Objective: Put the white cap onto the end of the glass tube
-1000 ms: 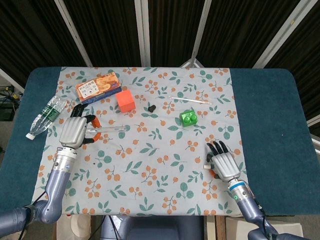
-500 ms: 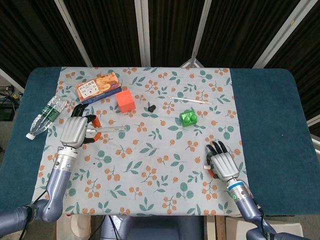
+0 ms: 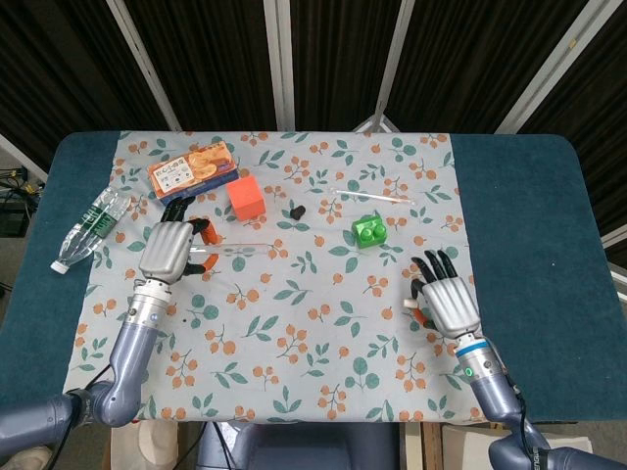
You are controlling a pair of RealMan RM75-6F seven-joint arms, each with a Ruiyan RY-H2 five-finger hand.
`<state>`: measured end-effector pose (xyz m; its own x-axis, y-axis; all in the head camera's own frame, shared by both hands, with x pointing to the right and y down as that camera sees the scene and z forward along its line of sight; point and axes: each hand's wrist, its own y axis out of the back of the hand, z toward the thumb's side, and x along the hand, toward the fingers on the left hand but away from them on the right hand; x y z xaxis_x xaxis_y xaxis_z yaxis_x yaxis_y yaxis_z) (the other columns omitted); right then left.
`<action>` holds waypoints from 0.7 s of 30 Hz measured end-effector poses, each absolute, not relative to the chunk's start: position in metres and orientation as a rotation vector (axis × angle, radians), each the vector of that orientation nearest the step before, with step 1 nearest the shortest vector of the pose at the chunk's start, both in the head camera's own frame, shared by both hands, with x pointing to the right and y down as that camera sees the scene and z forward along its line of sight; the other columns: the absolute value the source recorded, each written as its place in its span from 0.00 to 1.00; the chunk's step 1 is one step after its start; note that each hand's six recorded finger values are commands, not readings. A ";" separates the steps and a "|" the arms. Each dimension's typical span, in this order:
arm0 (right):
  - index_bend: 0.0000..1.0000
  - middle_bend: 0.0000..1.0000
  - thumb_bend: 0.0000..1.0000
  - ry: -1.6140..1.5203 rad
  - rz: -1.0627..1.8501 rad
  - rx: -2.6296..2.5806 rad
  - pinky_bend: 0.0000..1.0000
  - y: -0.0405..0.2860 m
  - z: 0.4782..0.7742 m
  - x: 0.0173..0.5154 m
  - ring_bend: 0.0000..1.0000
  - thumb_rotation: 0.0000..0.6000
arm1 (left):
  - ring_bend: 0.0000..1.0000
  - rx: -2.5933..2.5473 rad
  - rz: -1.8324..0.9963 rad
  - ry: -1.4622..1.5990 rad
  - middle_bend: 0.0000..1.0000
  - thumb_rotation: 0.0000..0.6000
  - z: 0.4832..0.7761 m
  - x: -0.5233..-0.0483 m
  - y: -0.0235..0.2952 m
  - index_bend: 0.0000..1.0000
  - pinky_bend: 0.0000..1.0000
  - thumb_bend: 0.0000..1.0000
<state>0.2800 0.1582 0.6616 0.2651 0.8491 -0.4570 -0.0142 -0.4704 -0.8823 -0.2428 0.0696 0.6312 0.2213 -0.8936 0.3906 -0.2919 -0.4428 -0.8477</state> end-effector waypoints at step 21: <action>0.59 0.17 0.44 -0.851 1.000 -1.322 0.00 0.066 0.584 0.276 0.02 1.00 | 0.09 -2.062 -1.264 1.144 0.53 1.00 0.665 -0.138 0.058 0.59 0.00 0.67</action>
<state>0.2761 0.0656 0.5841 0.3604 0.9313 -0.0531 -0.0968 -0.0192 -0.9951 -0.1380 0.0585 0.6653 0.2313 -0.8361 0.4975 -0.4118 -0.5474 -0.7286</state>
